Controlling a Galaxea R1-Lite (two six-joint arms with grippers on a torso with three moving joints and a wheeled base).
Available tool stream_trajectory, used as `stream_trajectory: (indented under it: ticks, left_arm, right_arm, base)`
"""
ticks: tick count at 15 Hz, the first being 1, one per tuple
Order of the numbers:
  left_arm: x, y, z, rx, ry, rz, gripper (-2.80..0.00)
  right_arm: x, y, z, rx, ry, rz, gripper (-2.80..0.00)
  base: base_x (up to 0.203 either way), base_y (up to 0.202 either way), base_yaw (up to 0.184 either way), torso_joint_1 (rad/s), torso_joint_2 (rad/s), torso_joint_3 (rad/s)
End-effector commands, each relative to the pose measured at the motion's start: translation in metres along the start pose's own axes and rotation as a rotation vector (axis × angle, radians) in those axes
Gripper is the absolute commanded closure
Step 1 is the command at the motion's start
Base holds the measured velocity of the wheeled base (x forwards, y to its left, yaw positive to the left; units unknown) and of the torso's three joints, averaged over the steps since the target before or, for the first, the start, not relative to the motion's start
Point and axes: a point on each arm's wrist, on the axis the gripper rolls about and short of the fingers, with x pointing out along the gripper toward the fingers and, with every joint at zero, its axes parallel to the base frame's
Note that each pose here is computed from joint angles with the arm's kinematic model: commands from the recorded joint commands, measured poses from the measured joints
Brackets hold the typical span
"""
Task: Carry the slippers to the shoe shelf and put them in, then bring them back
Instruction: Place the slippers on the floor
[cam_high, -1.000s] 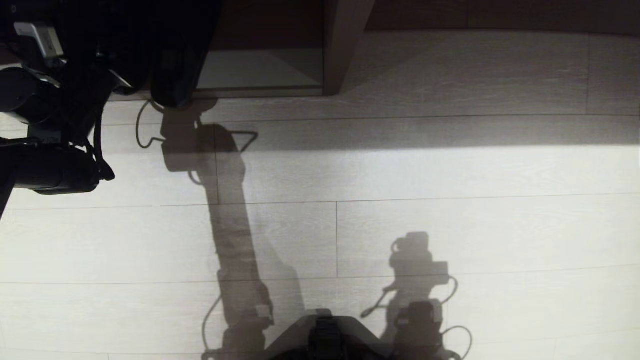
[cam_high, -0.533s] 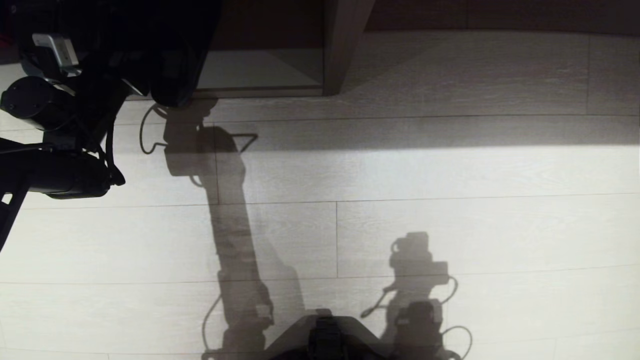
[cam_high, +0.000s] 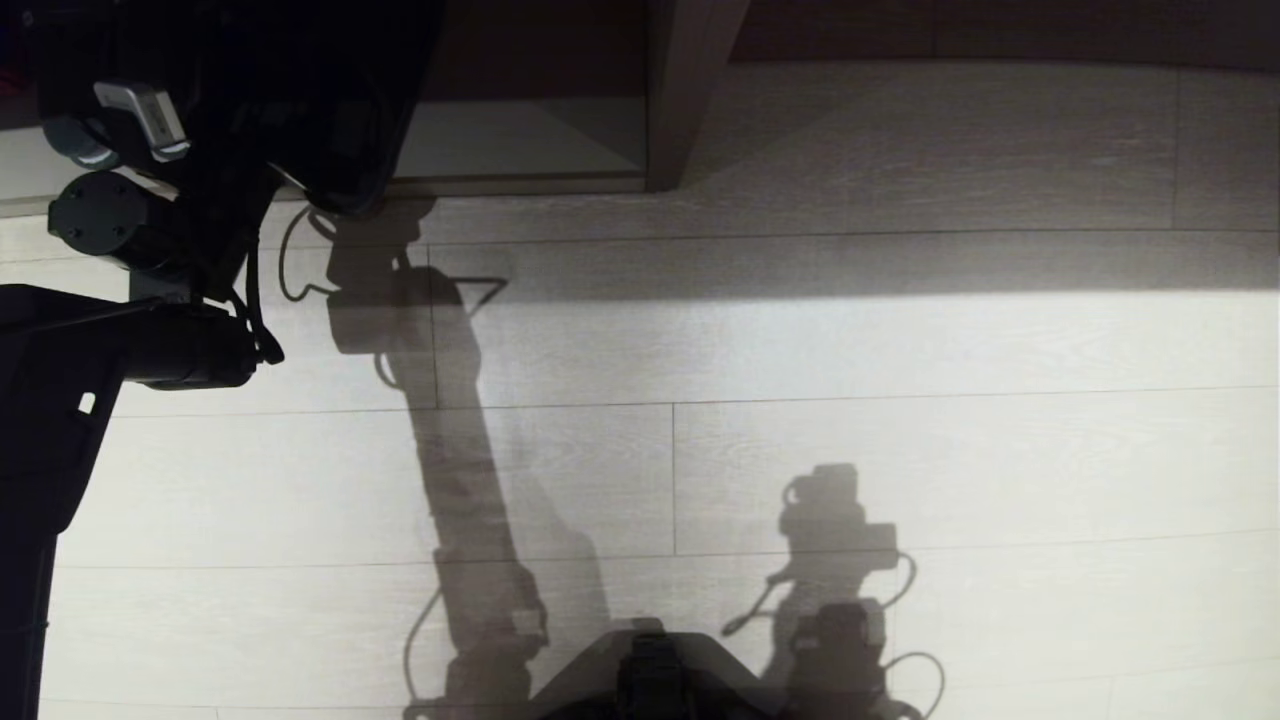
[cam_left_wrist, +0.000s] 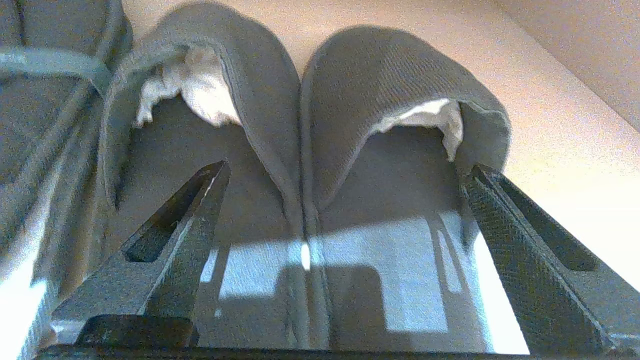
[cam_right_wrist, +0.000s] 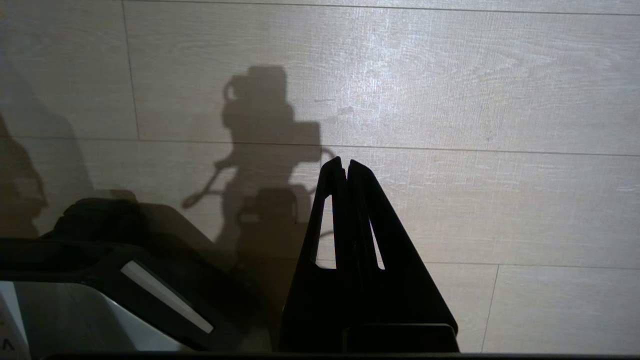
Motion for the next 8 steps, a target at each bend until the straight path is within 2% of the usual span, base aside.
stream_trajectory:
  ticks: [1, 6, 8]
  left_arm:
    - [-0.006, 0.003, -0.024, 0.006, -0.012, -0.008, -2.80]
    - [-0.010, 0.002, -0.038, 0.008, 0.001, -0.018, -2.80]
    - [-0.010, 0.002, -0.044, 0.000, 0.049, -0.008, -2.80]
  right_arm:
    - [0.000, 0.000, 0.000, 0.000, -0.001, 0.001, 0.00]
    - [0.000, 0.000, 0.000, 0.000, -0.001, 0.001, 0.00]
    - [0.000, 0.000, 0.000, 0.000, -0.001, 0.001, 0.00]
  base:
    - [0.000, 0.000, 0.000, 0.000, 0.00, 0.000]
    - [0.000, 0.000, 0.000, 0.000, 0.00, 0.000]
    - [0.000, 0.000, 0.000, 0.000, 0.00, 0.000]
